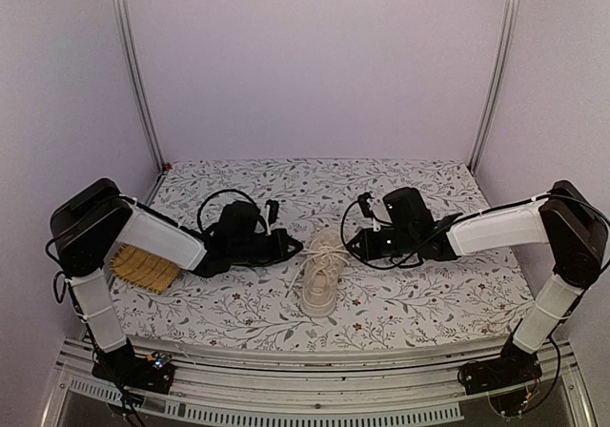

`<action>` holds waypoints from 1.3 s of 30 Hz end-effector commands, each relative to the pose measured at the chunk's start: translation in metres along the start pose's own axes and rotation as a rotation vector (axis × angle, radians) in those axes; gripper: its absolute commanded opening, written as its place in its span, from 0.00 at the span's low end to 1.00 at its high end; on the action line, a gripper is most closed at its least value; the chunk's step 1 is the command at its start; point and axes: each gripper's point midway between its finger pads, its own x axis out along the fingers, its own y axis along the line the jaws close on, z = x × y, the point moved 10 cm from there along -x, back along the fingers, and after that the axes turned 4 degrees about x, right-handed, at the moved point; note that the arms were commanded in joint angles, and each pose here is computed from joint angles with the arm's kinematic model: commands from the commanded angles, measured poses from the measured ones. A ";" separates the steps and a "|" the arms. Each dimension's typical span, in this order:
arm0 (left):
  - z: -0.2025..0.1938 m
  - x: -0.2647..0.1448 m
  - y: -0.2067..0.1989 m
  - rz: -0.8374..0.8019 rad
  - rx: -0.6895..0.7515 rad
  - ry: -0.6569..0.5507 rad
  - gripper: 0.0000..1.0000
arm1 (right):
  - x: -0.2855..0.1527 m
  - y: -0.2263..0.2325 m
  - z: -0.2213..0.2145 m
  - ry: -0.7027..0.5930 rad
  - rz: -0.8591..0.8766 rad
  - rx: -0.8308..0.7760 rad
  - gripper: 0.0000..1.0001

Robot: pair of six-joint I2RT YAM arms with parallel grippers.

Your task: Tie the shoes

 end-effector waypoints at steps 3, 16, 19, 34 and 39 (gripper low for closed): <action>-0.002 0.001 0.019 0.131 0.028 -0.014 0.00 | -0.007 -0.020 -0.003 -0.005 0.015 0.069 0.02; -0.014 -0.008 0.037 0.250 0.009 -0.024 0.00 | -0.009 -0.039 -0.016 0.021 0.025 0.116 0.02; -0.017 -0.010 0.042 0.281 -0.005 -0.026 0.00 | -0.009 -0.043 -0.018 0.023 0.013 0.124 0.02; -0.020 -0.015 0.050 0.325 -0.004 -0.033 0.00 | -0.010 -0.052 -0.024 0.023 0.007 0.155 0.02; -0.022 -0.017 0.053 0.337 -0.009 -0.033 0.00 | -0.011 -0.054 -0.020 0.014 0.008 0.154 0.02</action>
